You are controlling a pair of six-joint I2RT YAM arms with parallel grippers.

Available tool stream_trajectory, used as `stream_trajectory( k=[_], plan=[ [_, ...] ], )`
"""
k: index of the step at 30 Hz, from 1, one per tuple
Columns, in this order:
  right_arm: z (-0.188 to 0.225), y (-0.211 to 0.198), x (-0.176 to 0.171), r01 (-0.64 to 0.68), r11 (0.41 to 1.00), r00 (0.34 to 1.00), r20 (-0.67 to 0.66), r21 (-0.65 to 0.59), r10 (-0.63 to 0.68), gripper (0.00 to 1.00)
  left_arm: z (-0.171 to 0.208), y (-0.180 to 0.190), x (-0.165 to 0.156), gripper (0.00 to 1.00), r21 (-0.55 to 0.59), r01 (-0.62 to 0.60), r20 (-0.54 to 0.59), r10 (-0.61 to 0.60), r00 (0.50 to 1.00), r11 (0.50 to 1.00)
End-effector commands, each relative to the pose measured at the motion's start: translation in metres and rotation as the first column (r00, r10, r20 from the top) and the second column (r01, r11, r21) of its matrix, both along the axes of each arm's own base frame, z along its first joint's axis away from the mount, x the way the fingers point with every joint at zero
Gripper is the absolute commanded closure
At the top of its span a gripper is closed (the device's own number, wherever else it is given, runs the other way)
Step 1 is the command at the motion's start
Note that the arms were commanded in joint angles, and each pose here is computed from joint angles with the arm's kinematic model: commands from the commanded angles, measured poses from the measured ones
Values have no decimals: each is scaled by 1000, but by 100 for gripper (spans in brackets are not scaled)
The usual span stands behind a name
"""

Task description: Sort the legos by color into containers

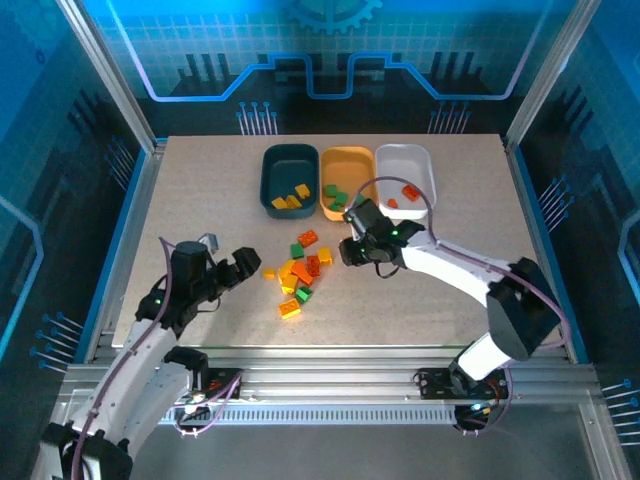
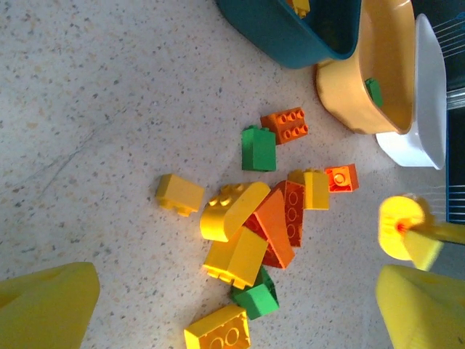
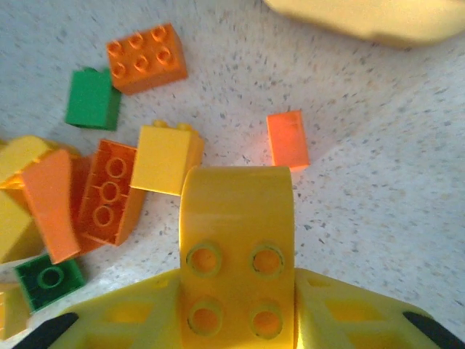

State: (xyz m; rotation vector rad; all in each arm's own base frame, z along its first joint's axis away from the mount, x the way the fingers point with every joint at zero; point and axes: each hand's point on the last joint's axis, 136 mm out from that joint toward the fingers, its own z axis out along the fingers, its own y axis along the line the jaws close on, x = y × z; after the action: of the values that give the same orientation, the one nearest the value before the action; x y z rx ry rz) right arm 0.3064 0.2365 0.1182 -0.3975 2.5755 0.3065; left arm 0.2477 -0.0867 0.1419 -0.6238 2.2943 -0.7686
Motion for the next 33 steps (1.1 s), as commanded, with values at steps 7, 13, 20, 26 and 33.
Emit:
stream_trajectory(
  k=[7,13,20,26,33],
  plan=[
    [82,-10,44,85,991,992,83,102,-93,62,29,-18,46,1,-47,43,-7,-43,999,998],
    [79,48,95,-2,986,997,73,164,-10,63,28,-25,69,1,-74,78,-66,-83,994,994],
    [47,106,151,-118,976,992,74,185,106,63,10,-29,80,1,-168,69,-70,-82,994,983],
    [25,128,187,-130,978,991,37,166,125,60,18,-31,73,1,-188,84,-73,-100,992,979],
    [5,132,189,-124,980,991,-38,154,132,51,27,-30,79,1,-180,81,-68,-94,993,980]
  ],
)
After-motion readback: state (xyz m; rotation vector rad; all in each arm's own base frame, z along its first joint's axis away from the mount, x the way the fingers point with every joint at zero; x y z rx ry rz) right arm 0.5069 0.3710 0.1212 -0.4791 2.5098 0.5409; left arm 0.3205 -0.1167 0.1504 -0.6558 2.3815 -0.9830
